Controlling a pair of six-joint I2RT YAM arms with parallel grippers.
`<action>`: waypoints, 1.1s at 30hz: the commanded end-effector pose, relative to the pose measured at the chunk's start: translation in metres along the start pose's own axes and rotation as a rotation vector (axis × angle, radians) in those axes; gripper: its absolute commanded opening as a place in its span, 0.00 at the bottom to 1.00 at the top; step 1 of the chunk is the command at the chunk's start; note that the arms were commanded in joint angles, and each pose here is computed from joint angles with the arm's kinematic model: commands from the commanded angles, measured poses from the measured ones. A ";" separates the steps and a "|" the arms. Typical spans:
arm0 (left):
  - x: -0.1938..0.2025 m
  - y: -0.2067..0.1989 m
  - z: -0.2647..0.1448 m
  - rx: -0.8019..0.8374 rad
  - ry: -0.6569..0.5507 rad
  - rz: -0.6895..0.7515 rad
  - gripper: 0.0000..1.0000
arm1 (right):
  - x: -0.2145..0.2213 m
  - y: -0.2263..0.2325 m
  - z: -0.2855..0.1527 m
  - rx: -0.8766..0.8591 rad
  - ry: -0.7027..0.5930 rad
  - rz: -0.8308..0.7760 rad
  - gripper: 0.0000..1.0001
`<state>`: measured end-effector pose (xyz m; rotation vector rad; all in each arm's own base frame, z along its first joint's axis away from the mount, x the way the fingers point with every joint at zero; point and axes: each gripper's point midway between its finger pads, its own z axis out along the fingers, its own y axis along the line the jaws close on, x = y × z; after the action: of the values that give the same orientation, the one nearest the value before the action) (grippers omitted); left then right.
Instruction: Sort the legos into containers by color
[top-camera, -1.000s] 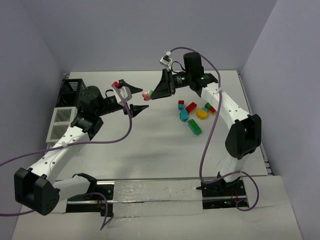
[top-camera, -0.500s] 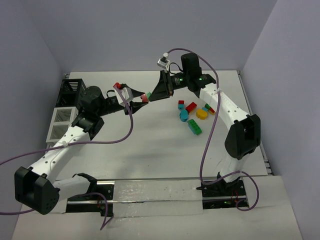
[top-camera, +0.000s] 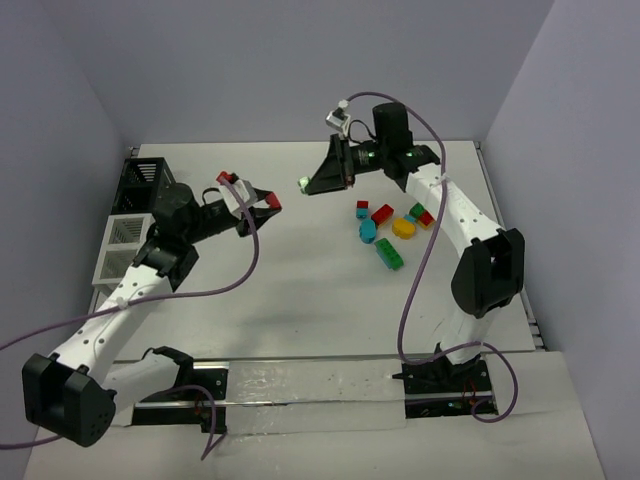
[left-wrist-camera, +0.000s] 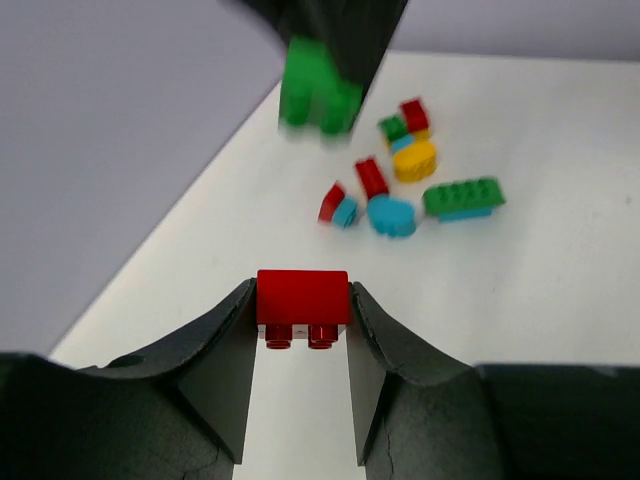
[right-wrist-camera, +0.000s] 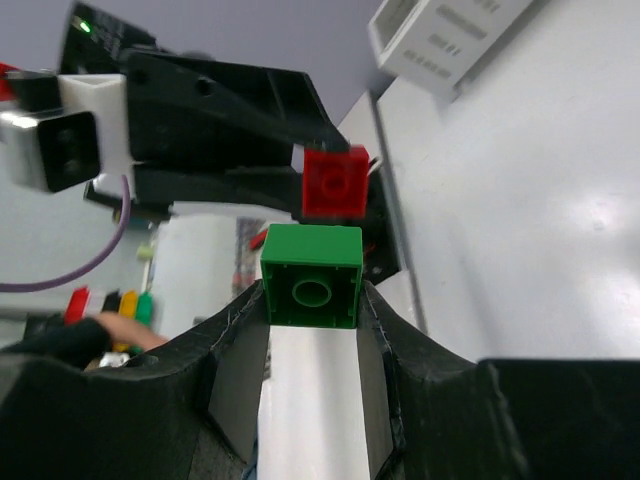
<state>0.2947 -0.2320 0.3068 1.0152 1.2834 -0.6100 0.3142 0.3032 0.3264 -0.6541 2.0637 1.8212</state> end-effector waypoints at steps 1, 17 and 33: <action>0.034 0.024 -0.036 -0.139 0.131 -0.078 0.00 | -0.038 -0.017 -0.043 0.087 -0.115 -0.070 0.00; 0.086 0.289 -0.193 -0.950 0.393 -0.550 0.00 | -0.053 -0.061 -0.074 0.482 -0.175 -0.253 0.00; 0.173 0.351 -0.211 -1.014 0.566 -0.579 0.06 | -0.040 -0.064 -0.061 0.545 -0.109 -0.338 0.00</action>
<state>0.5189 0.1307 0.2333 -0.0948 2.1152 -0.0515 0.3915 0.2417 0.2756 -0.6249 2.1593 1.0654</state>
